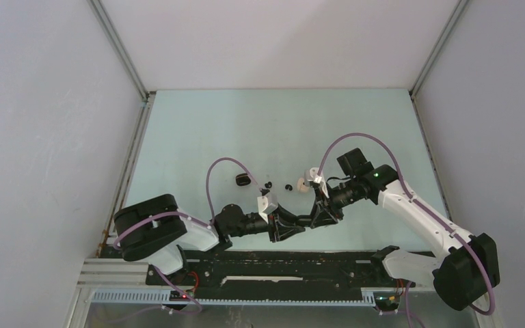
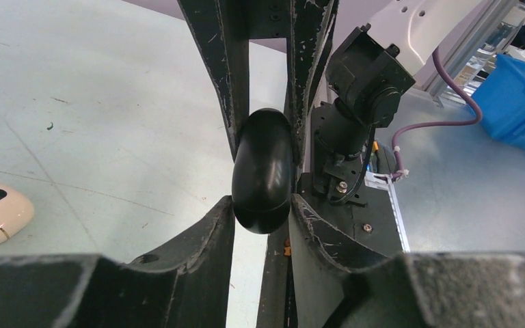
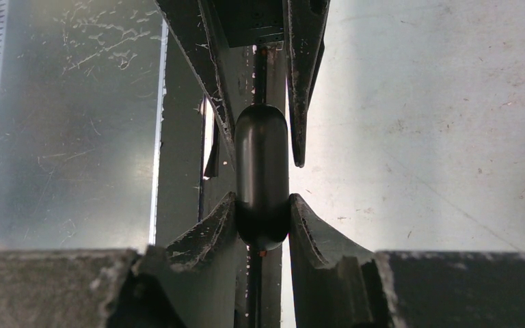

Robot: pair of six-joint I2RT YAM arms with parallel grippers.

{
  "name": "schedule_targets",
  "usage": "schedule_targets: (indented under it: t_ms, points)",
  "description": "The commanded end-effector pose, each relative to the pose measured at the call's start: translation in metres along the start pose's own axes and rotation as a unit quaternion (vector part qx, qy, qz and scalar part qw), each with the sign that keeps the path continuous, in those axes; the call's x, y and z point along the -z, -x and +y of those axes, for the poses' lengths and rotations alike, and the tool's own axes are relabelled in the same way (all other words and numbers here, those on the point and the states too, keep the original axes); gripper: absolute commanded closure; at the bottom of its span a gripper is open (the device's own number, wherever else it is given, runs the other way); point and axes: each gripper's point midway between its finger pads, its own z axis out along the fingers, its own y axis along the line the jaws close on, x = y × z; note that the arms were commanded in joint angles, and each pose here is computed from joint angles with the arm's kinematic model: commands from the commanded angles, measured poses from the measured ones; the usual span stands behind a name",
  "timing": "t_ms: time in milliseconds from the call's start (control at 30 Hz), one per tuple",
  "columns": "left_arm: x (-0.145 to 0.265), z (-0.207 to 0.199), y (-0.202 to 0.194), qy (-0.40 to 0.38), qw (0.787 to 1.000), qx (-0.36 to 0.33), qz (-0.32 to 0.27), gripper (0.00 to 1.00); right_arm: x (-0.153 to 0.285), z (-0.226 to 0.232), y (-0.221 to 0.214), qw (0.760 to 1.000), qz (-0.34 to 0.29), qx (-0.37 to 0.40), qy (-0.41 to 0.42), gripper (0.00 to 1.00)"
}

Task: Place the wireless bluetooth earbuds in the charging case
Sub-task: Open the charging case, then pick up the earbud from the center of the board.

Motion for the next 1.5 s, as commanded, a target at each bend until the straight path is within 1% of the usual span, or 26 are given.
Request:
schedule_targets:
  t_ms: [0,233,400,467,500,567,633,700,767,900,1033,1100,1200,1333,1433,1467]
  points:
    - [-0.003,-0.003,0.011,-0.006,1.000,-0.018,-0.023,0.59,0.004,0.001,0.018,0.999,-0.018,0.028,0.001,0.83]
    - [-0.005,-0.004,0.011,-0.011,1.000,-0.015,-0.023,0.63,0.002,0.001,0.016,1.000,-0.014,0.026,0.003,0.83]
    - [-0.006,-0.005,0.010,-0.014,1.000,-0.013,-0.020,0.76,0.001,0.000,0.014,1.000,-0.010,0.027,0.002,0.82]
    - [-0.007,-0.005,0.007,-0.016,1.000,-0.012,-0.017,0.83,0.000,0.000,0.014,1.000,-0.010,0.025,0.002,0.81]
    - [-0.007,-0.005,0.007,-0.019,1.000,-0.014,-0.016,0.86,0.000,0.000,0.015,1.000,-0.012,0.023,0.002,0.79]
    - [-0.006,-0.007,0.005,-0.025,0.999,-0.022,-0.018,0.89,0.001,-0.002,0.017,1.000,-0.017,0.015,-0.001,0.73]
    - [-0.003,-0.009,0.009,-0.029,0.999,-0.027,-0.034,0.94,0.003,-0.003,0.023,0.999,-0.034,-0.002,0.003,0.66]
    - [-0.004,-0.009,0.009,-0.030,0.998,-0.029,-0.036,0.97,0.006,-0.006,0.027,0.999,-0.046,-0.021,0.007,0.60]
    - [-0.004,-0.009,0.006,-0.030,0.999,-0.029,-0.032,0.98,0.009,-0.009,0.030,0.998,-0.054,-0.041,0.011,0.57]
    - [-0.005,-0.010,0.003,-0.028,0.999,-0.035,-0.030,0.96,0.016,-0.017,0.036,0.993,-0.079,-0.080,0.024,0.55]
    - [-0.005,-0.010,0.002,-0.027,0.999,-0.036,-0.030,0.98,0.022,-0.023,0.035,0.990,-0.089,-0.108,0.032,0.55]
    - [-0.005,-0.010,0.002,-0.026,0.999,-0.036,-0.030,1.00,0.023,-0.025,0.034,0.989,-0.090,-0.113,0.030,0.55]
    - [-0.005,-0.009,0.003,-0.023,0.999,-0.034,-0.031,1.00,0.028,-0.025,0.039,0.988,-0.102,-0.110,0.027,0.54]
    - [-0.003,-0.002,0.006,-0.002,0.999,-0.028,-0.037,1.00,0.046,-0.023,0.055,0.984,-0.143,-0.100,0.027,0.52]
    - [0.001,0.005,0.019,0.026,0.998,-0.034,-0.039,1.00,0.064,-0.032,0.063,0.981,-0.167,-0.096,0.004,0.52]
    - [0.003,0.011,0.012,0.042,0.998,-0.036,-0.012,1.00,0.070,-0.037,0.063,0.980,-0.172,-0.096,-0.006,0.53]
